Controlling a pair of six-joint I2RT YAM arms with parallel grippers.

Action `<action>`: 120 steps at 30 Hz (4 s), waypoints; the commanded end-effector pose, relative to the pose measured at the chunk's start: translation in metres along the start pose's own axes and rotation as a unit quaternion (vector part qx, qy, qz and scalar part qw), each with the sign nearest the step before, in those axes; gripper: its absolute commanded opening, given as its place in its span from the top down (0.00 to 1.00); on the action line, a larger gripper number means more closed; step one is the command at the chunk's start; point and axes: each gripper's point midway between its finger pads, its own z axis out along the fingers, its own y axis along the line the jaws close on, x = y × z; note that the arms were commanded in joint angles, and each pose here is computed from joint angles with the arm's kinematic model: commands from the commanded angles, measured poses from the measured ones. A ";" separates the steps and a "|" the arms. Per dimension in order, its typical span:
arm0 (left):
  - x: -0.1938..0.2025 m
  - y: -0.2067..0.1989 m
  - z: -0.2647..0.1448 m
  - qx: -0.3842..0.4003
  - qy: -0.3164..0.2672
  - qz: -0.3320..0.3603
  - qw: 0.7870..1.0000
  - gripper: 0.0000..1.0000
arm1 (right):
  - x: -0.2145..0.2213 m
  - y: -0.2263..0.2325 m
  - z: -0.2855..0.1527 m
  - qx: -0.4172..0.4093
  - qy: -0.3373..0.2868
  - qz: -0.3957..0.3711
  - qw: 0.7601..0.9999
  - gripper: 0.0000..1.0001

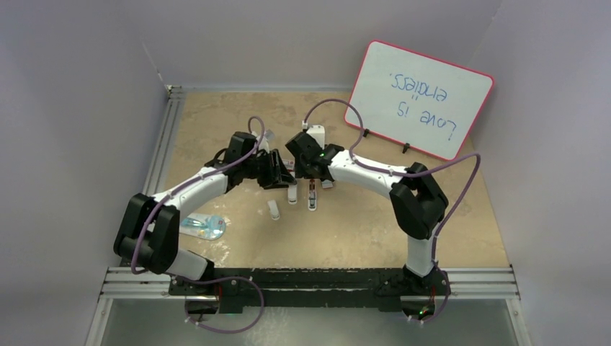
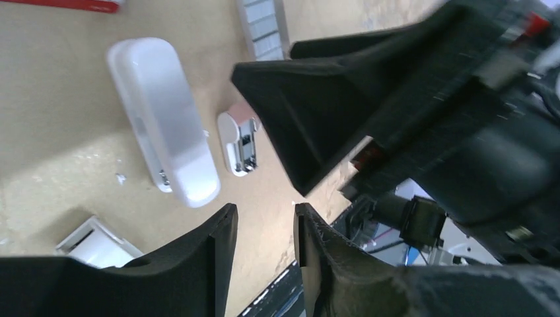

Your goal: Load the staples into the stapler

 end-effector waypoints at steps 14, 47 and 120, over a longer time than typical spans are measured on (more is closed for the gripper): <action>0.029 -0.016 0.018 0.041 0.045 -0.009 0.998 0.69 | 0.026 -0.017 0.002 0.006 0.026 -0.011 1.000 0.63; 0.071 0.007 0.090 -0.049 0.085 -0.034 0.995 0.87 | 0.033 -0.028 -0.007 0.003 0.027 0.003 1.000 0.70; 0.090 0.051 0.109 -0.118 0.123 -0.062 0.983 1.00 | 0.156 -0.031 -0.024 0.010 0.123 0.031 0.992 0.75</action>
